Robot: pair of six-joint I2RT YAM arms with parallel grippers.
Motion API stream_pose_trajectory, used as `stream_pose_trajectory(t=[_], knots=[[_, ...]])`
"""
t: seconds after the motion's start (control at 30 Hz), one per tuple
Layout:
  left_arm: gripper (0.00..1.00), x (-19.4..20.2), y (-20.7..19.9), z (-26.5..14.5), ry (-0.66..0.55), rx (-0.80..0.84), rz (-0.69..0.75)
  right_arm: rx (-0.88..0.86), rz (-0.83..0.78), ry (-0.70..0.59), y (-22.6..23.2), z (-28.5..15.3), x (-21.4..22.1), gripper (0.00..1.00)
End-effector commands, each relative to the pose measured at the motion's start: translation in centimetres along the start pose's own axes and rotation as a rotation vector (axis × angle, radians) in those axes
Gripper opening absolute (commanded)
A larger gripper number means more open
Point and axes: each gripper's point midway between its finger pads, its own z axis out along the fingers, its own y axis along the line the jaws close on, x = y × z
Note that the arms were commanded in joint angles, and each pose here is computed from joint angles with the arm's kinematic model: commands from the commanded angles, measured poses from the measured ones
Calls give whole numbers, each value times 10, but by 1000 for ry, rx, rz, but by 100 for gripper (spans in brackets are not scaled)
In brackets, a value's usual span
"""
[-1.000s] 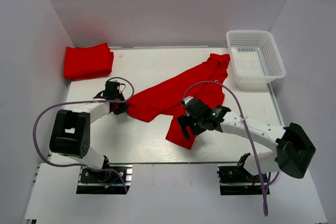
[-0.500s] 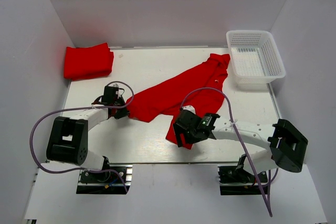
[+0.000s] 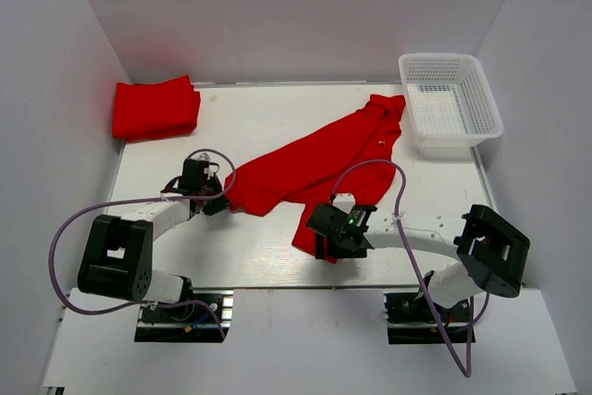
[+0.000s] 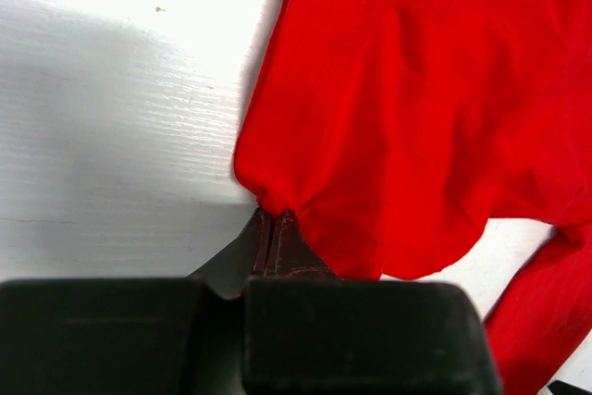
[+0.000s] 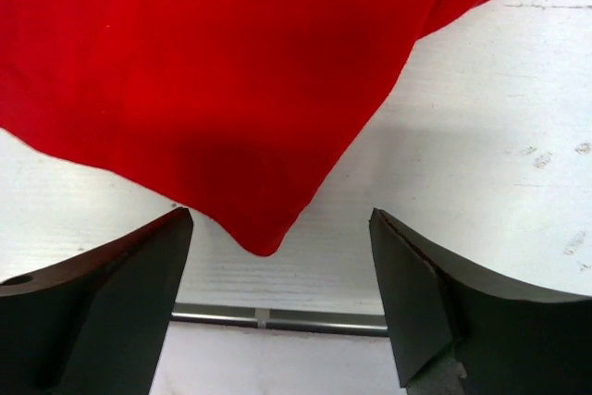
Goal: Fold and stack the t-shirts
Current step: Flatten out the tshirt
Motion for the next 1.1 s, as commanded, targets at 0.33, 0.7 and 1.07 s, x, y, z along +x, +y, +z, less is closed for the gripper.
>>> stream_pose_trajectory(t=[0.33,0.7,1.07], knots=[[0,31,8,-3,85,-28,13,1,19,6,0,18,8,59],[0,19,6,-13,35,-43,0,25,-26,-19,-6,25,5,0],[0,-86,-91,-118,-218,187,41,149,146,-530,-73,-100,-97,0]])
